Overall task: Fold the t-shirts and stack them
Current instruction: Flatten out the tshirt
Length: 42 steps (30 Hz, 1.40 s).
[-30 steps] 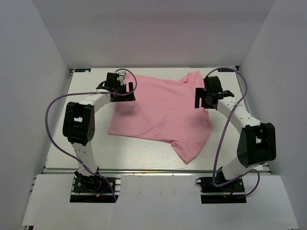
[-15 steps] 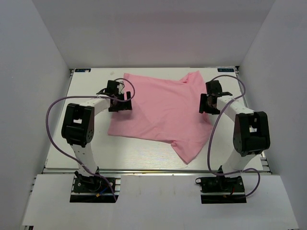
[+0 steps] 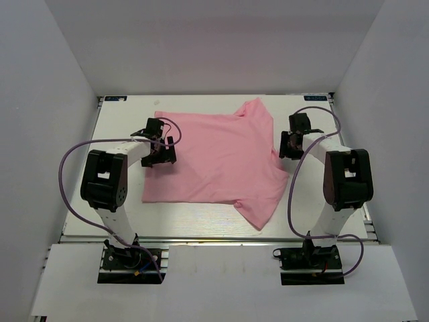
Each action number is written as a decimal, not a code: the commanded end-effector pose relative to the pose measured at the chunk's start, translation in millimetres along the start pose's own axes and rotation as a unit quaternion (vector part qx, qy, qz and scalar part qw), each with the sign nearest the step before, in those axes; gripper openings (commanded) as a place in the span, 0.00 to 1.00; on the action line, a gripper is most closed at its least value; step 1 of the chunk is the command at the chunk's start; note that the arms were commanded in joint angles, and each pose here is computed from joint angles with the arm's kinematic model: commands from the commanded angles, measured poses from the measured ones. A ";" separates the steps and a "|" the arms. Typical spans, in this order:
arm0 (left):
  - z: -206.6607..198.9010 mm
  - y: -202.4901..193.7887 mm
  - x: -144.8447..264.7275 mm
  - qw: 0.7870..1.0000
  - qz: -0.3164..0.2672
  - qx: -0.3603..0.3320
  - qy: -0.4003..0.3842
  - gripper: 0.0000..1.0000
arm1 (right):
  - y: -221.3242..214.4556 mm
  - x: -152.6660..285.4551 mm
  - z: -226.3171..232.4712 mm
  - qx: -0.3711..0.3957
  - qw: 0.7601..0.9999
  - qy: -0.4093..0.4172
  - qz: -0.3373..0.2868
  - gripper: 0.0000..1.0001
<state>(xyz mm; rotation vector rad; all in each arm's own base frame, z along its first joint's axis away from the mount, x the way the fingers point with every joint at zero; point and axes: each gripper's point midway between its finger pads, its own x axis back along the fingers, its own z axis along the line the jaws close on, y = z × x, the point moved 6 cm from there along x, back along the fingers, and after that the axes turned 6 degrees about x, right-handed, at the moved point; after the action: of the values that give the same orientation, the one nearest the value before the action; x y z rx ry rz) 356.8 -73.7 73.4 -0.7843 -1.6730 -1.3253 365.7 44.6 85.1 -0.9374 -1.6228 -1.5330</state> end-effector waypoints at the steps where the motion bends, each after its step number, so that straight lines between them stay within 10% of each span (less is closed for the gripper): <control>1: 6.0 4.0 16.7 1.000 -0.018 0.011 0.011 1.00 | 25.7 8.2 17.8 0.016 0.995 0.081 -0.059 0.52; 25: 6.7 9.5 23.5 0.999 -0.030 0.012 0.015 1.00 | 17.7 -26.3 29.2 0.039 0.993 0.106 -0.031 0.41; 29: 7.6 7.8 24.9 0.999 -0.030 0.012 0.015 1.00 | 23.1 -28.1 32.9 0.038 0.992 0.112 -0.040 0.20; 31: 7.6 7.8 24.9 0.999 -0.030 0.012 0.015 1.00 | 24.0 -28.5 30.8 0.026 0.994 0.098 -0.037 0.00; 42: 8.6 2.2 24.5 0.999 -0.033 0.018 0.009 1.00 | 31.3 71.9 -25.1 -0.052 0.988 -0.116 -0.085 0.00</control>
<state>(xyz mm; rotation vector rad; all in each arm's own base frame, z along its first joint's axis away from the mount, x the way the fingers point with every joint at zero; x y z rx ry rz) 342.5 -67.2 77.3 -0.7470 -1.6544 -1.3201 374.4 42.1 129.0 -0.9337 -1.7524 -1.6339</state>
